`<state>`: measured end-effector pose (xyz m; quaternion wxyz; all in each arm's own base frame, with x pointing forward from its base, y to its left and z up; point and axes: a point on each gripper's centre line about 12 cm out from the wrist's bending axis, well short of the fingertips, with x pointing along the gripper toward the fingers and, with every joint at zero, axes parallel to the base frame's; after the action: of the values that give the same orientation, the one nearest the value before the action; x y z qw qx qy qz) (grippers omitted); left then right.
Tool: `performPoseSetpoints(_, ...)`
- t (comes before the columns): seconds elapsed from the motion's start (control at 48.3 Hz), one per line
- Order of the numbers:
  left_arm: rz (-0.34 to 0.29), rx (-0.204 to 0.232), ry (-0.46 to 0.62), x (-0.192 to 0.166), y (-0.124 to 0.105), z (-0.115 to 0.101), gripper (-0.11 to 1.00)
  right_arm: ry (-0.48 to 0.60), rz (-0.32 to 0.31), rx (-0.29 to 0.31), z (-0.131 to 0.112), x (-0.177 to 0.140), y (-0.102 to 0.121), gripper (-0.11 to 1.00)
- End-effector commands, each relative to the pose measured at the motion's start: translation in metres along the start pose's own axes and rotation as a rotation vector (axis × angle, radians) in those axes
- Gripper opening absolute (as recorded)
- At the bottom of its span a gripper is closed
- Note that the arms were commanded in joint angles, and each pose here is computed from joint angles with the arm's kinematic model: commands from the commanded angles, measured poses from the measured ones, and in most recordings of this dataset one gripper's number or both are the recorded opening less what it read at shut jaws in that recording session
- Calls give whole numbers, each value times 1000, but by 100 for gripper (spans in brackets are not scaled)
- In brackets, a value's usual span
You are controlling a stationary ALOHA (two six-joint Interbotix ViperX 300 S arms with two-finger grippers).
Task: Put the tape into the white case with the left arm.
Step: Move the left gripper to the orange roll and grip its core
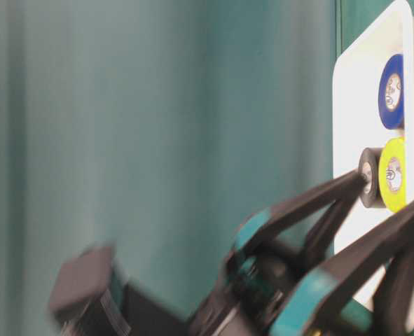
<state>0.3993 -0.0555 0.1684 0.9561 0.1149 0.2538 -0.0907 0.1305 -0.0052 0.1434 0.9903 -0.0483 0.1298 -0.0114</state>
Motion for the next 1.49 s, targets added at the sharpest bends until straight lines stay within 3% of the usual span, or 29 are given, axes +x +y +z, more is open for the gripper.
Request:
performPoseSetpoints(0.0,-1,3,-36,15,0,23,93,-14,1,1,5,1,0,99)
performPoseSetpoints(0.29,-39,-3,22,56,-10,39,93,-14,1,0,5,1,0,99)
performPoseSetpoints(0.725,-52,-198,43,86,-17,47,93,-14,1,1,5,1,0,99)
performPoseSetpoints(0.87,-56,-229,73,97,-20,44,93,-14,-1,2,5,1,-1,99)
performPoseSetpoints(1.119,-63,-236,113,109,-23,45,93,-14,-1,2,5,1,-1,99)
performPoseSetpoints(1.471,-63,-356,209,128,-29,38,93,-14,-1,2,5,1,-1,99)
